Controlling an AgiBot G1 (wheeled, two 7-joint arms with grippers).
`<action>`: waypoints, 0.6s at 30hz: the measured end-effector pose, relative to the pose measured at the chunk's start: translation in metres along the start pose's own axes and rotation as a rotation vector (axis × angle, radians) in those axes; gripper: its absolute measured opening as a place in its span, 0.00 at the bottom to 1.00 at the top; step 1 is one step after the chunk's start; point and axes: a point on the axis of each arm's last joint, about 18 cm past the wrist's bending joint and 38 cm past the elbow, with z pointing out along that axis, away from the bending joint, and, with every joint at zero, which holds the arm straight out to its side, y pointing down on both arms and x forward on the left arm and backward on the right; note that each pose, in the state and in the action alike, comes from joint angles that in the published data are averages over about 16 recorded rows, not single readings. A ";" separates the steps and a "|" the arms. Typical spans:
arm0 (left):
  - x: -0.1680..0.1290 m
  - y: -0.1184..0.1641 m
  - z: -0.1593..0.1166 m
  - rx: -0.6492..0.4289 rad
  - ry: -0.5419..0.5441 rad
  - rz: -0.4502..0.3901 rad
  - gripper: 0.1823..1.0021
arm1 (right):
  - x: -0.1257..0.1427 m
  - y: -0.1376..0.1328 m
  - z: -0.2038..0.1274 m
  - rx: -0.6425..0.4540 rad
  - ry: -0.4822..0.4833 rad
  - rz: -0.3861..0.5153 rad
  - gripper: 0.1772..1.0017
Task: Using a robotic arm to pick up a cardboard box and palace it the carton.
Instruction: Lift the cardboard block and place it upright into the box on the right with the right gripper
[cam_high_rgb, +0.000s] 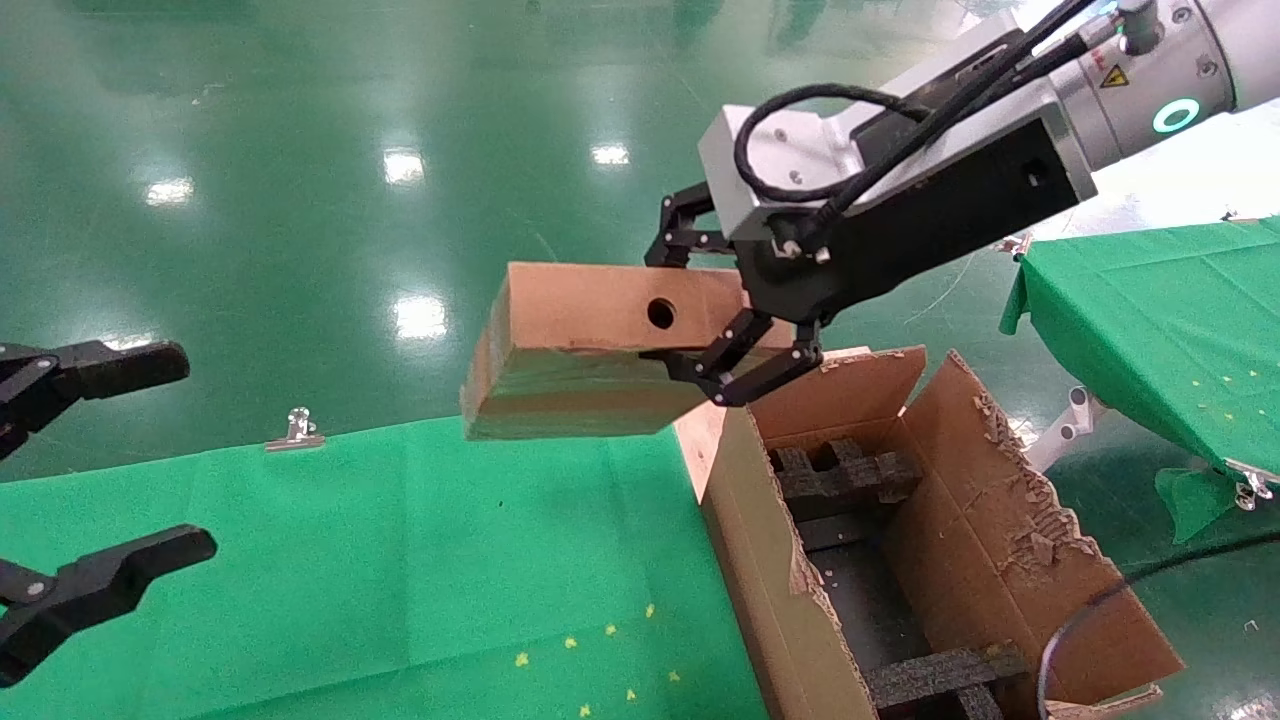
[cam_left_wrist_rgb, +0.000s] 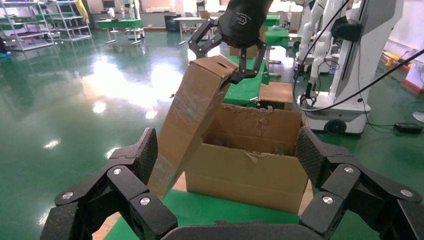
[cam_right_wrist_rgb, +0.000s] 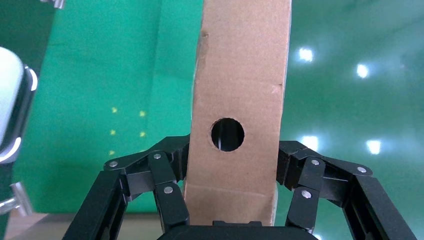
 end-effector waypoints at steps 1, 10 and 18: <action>0.000 0.000 0.000 0.000 0.000 0.000 1.00 | 0.000 0.002 -0.003 -0.006 0.000 0.004 0.14; 0.000 0.000 0.000 0.000 0.000 0.000 1.00 | -0.015 0.038 -0.036 -0.098 0.019 0.090 0.14; 0.000 0.000 0.000 0.000 0.000 0.000 1.00 | -0.044 0.084 -0.084 -0.208 0.074 0.226 0.14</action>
